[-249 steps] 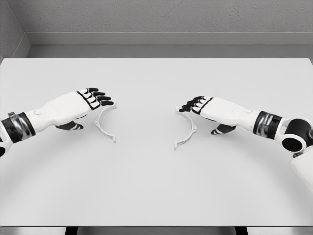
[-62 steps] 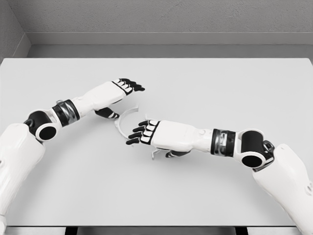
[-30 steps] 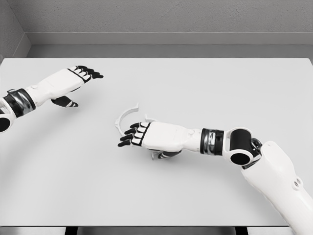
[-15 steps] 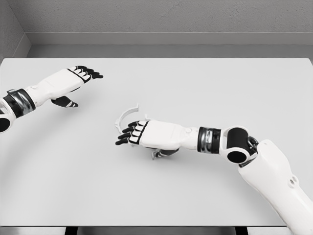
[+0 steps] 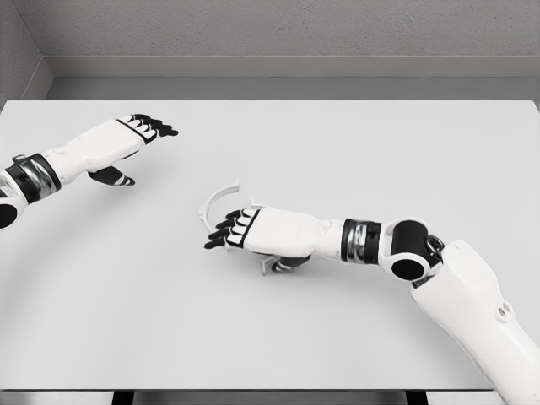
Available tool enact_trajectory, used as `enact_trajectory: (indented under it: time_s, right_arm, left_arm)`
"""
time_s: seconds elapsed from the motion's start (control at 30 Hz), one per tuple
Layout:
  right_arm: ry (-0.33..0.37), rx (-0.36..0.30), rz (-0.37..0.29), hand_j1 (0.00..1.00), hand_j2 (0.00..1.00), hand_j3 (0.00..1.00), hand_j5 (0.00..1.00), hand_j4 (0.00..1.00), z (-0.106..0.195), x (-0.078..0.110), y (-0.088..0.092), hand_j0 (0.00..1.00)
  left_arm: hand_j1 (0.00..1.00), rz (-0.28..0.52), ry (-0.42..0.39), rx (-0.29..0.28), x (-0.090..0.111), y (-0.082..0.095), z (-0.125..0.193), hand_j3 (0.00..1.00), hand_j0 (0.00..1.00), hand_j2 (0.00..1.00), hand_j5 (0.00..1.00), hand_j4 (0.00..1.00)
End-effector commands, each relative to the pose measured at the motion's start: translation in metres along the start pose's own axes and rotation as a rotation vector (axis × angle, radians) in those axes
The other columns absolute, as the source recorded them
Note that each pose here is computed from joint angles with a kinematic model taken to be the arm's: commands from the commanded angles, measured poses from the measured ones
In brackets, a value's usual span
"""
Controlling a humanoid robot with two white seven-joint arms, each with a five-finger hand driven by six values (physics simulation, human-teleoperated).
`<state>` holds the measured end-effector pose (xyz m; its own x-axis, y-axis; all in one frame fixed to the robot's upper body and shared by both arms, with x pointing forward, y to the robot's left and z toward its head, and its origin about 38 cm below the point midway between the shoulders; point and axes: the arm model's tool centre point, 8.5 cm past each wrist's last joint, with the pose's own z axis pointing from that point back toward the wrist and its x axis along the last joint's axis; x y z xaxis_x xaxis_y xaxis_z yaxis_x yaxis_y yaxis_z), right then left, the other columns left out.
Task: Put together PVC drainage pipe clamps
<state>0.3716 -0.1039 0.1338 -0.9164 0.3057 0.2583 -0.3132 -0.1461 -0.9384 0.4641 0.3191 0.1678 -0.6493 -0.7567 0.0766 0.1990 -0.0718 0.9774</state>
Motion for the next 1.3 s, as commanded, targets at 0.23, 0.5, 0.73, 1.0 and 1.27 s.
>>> enact_trajectory:
  time_s: [0.23, 0.5, 0.73, 1.0, 1.27]
  right_arm:
    - [0.001, 0.009, -0.020, 1.00, 1.00, 1.00, 1.00, 1.00, -0.003, -0.002, 0.005, 1.00]
    - [-0.009, -0.002, -0.012, 1.00, 1.00, 1.00, 1.00, 1.00, -0.008, -0.001, -0.001, 1.00]
    - [-0.009, 0.001, -0.015, 1.00, 1.00, 1.00, 1.00, 1.00, -0.012, -0.003, -0.002, 1.00]
    - [-0.013, 0.003, -0.018, 1.00, 1.00, 1.00, 1.00, 1.00, -0.018, -0.005, -0.004, 1.00]
    - [-0.018, 0.009, -0.016, 1.00, 1.00, 1.00, 1.00, 1.00, -0.025, -0.007, -0.007, 1.00]
  left_arm:
    - [1.00, 0.003, -0.002, 0.007, 0.000, 0.002, 0.000, 1.00, 1.00, 1.00, 1.00, 1.00]
    - [1.00, -0.006, -0.010, 0.014, 0.003, 0.005, -0.001, 1.00, 1.00, 1.00, 1.00, 1.00]
    - [1.00, -0.005, -0.010, 0.016, 0.003, 0.006, -0.001, 1.00, 1.00, 1.00, 1.00, 1.00]
    - [1.00, -0.011, 0.014, 0.005, -0.008, 0.009, 0.014, 1.00, 1.00, 1.00, 1.00, 1.00]
    - [1.00, -0.004, 0.013, 0.009, -0.009, 0.010, 0.014, 1.00, 1.00, 1.00, 1.00, 1.00]
